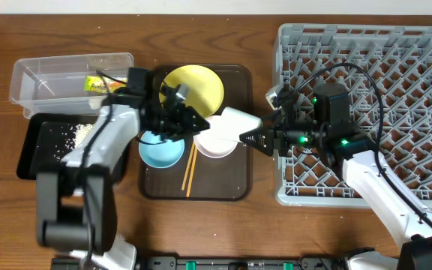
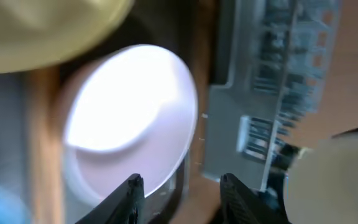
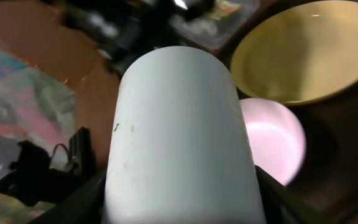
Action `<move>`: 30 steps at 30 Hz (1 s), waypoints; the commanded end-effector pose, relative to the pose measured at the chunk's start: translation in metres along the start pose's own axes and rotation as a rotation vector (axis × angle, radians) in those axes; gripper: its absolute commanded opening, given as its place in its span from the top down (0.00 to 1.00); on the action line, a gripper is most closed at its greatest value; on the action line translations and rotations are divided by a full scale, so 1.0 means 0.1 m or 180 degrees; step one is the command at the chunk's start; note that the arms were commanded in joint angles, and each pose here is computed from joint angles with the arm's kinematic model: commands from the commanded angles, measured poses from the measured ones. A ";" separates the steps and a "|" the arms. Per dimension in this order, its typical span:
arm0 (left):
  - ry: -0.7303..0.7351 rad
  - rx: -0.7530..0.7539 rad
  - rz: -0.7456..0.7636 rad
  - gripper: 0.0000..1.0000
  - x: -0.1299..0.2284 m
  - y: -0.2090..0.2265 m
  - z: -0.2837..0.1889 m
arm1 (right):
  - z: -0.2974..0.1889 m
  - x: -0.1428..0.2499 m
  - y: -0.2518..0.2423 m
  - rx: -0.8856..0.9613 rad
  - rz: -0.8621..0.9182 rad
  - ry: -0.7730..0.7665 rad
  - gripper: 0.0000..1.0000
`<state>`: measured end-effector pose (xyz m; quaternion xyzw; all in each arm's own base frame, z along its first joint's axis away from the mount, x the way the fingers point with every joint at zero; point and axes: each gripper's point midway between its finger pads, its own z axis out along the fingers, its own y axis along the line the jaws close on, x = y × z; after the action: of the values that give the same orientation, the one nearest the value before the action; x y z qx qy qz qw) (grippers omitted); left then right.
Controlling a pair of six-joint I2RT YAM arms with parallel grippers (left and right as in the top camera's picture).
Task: Sort waste into correct bins and load items into the dishwasher rack
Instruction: 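Carry the white cup with the right gripper over the dish rack, then lower the white cup into the rack's far corner with the right gripper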
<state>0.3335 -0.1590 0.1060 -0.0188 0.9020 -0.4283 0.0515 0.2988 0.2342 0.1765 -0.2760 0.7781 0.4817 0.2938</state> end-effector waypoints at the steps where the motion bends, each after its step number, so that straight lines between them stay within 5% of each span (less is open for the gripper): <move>1: -0.0424 -0.0560 0.0259 0.57 -0.11 0.07 -0.39 | -0.07 -0.18 -0.09 0.0284 -0.0028 -0.0104 0.99; 13: -0.0880 -0.1394 0.0220 0.51 0.09 0.17 -1.10 | -0.94 -0.59 -0.40 0.2053 0.0343 0.0013 0.99; 25: -0.0790 -0.1436 0.0147 0.49 0.17 0.21 -1.09 | -2.00 -0.31 -0.67 0.3533 0.1287 0.0205 0.99; 30: -0.0791 -0.1435 0.0147 0.49 0.17 0.21 -1.09 | -2.22 -0.34 -0.79 0.3686 0.1477 0.0023 0.99</move>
<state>0.3040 -0.0665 0.1551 -0.0670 0.9605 -0.2170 0.1606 0.3272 0.0268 0.2198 0.0604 0.9636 0.0549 0.2545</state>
